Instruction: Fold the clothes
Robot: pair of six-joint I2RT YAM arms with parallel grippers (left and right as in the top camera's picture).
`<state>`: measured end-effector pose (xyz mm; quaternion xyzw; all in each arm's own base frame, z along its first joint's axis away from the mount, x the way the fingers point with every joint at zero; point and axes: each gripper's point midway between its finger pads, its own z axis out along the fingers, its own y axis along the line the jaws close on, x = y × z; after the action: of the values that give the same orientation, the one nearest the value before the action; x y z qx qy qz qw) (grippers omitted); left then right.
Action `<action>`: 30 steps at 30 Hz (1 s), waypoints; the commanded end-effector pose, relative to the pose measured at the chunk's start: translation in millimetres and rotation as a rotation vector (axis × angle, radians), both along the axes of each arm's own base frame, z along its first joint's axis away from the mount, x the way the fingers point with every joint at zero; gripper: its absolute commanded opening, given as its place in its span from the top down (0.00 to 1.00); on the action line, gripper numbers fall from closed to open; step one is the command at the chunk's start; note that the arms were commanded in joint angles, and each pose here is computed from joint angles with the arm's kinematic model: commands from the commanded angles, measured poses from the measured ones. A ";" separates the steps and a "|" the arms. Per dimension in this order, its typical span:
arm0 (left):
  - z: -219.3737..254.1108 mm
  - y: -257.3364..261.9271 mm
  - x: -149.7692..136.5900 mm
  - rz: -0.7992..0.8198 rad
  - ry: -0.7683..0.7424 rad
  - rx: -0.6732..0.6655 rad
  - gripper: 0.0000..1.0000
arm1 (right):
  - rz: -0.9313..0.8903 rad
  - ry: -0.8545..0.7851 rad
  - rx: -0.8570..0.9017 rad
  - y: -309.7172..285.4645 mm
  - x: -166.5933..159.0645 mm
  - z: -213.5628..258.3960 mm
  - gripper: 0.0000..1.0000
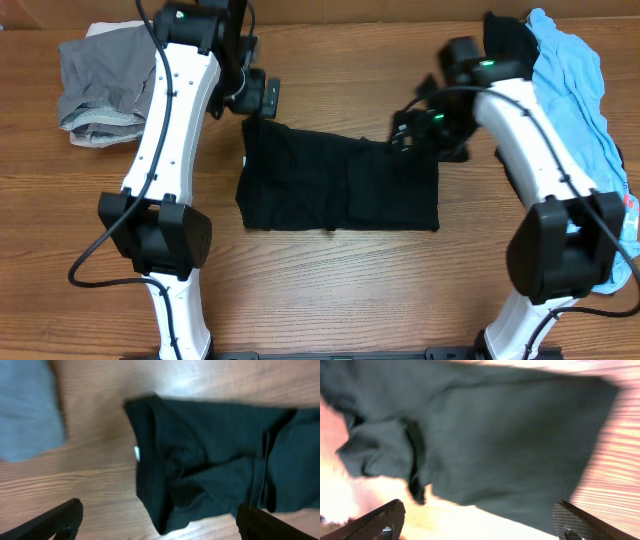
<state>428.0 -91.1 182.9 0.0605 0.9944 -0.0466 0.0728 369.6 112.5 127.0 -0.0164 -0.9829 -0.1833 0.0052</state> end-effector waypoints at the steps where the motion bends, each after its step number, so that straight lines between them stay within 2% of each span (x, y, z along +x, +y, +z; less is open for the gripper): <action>1: -23.7 -9.6 -14.0 -0.113 0.077 -0.091 0.00 | -0.020 -0.042 -0.002 -24.5 9.6 9.3 0.01; 8: -78.9 -2.7 -29.3 -0.177 0.167 -0.079 0.00 | -0.038 -0.055 -0.005 -46.6 13.6 8.2 0.00; 20: -155.3 6.6 -41.3 -0.199 0.181 -0.037 0.00 | -0.039 -0.069 -0.005 -46.9 16.9 8.4 0.00; 30: -191.6 7.7 -52.4 -0.165 0.179 -0.042 0.03 | -0.039 -0.068 -0.005 -46.7 16.8 8.4 0.02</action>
<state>387.2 -87.1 6.4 0.1441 0.9866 -0.0767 0.0000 381.0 65.9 126.7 -0.0356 -0.9829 -0.1801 -0.0146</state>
